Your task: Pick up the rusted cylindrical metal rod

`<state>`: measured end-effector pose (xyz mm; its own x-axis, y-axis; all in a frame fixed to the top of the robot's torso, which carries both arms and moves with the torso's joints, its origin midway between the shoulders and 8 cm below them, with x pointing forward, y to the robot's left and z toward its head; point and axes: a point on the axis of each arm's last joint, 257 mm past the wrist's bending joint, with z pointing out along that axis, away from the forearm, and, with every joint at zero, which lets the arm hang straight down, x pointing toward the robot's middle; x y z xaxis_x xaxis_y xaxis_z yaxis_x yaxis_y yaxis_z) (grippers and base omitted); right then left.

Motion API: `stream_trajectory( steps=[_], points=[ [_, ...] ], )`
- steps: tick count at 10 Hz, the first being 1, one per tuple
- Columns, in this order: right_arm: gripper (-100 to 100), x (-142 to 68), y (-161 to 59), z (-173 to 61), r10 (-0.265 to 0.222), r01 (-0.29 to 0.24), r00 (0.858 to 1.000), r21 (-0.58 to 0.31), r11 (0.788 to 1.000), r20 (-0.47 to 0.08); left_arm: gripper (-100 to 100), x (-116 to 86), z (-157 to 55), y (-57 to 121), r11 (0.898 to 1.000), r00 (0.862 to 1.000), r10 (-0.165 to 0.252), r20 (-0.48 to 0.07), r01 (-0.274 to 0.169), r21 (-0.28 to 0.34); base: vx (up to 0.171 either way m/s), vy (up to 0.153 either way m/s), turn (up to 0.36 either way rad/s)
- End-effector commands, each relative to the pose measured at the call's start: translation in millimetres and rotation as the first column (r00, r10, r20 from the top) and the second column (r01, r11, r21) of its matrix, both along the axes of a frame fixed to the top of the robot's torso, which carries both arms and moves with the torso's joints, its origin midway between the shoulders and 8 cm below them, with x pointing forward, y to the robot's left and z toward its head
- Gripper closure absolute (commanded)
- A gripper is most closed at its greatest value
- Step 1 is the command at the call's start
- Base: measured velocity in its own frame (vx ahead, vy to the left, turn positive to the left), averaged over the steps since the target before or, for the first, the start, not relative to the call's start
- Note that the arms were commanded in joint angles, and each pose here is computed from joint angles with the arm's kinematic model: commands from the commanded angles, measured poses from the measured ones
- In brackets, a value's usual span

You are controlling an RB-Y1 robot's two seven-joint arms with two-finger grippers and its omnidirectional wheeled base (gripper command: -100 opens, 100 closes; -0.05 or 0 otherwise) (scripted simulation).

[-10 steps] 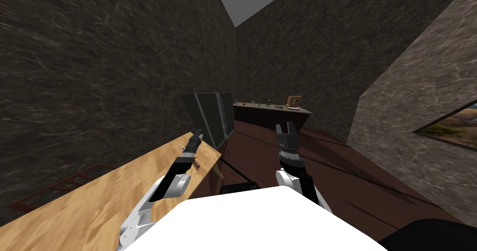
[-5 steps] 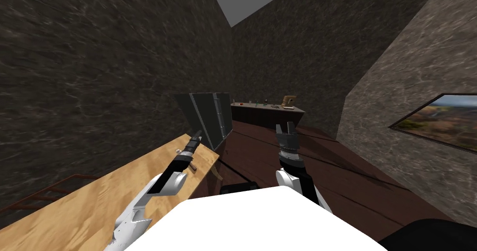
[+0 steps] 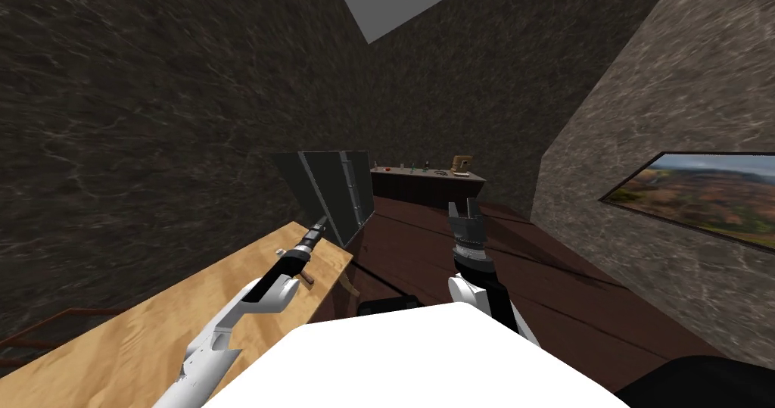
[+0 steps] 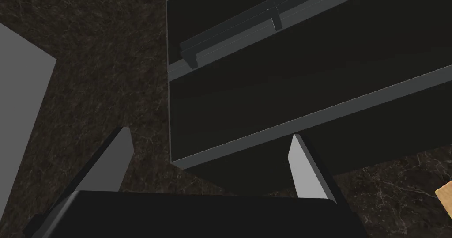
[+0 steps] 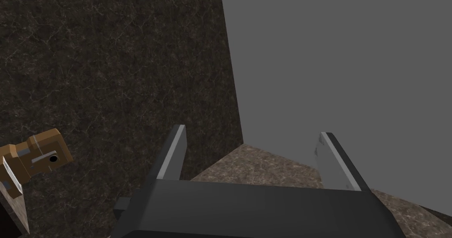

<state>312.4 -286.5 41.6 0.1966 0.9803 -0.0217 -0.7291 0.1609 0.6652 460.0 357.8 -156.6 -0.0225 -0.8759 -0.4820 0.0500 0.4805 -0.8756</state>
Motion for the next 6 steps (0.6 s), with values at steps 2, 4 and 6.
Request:
stream_trajectory(
  steps=[2, 4, 6],
  points=[
    [0, 0, 0, 0, 0.0, 0.0, 1.0, 0.0, 1.0, 0.0, -100, 5, -29, 26.5, 0.999, 0.993, 0.036, -0.11, -0.033, 0.037, 0.006, 0.006, -0.104],
    [0, 0, 0, 0, 0.0, 0.0, 1.0, 0.0, 1.0, 0.0, -100, 6, -45, 43.1, 0.997, 0.984, 0.06, -0.166, -0.05, 0.059, 0.005, 0.01, -0.091],
    [0, 0, 0, 0, 0.0, 0.0, 1.0, 0.0, 1.0, 0.0, -100, 4, -66, 61.3, 0.994, 0.966, 0.09, -0.242, -0.072, 0.082, 0.005, 0.011, -0.076]
  ],
)
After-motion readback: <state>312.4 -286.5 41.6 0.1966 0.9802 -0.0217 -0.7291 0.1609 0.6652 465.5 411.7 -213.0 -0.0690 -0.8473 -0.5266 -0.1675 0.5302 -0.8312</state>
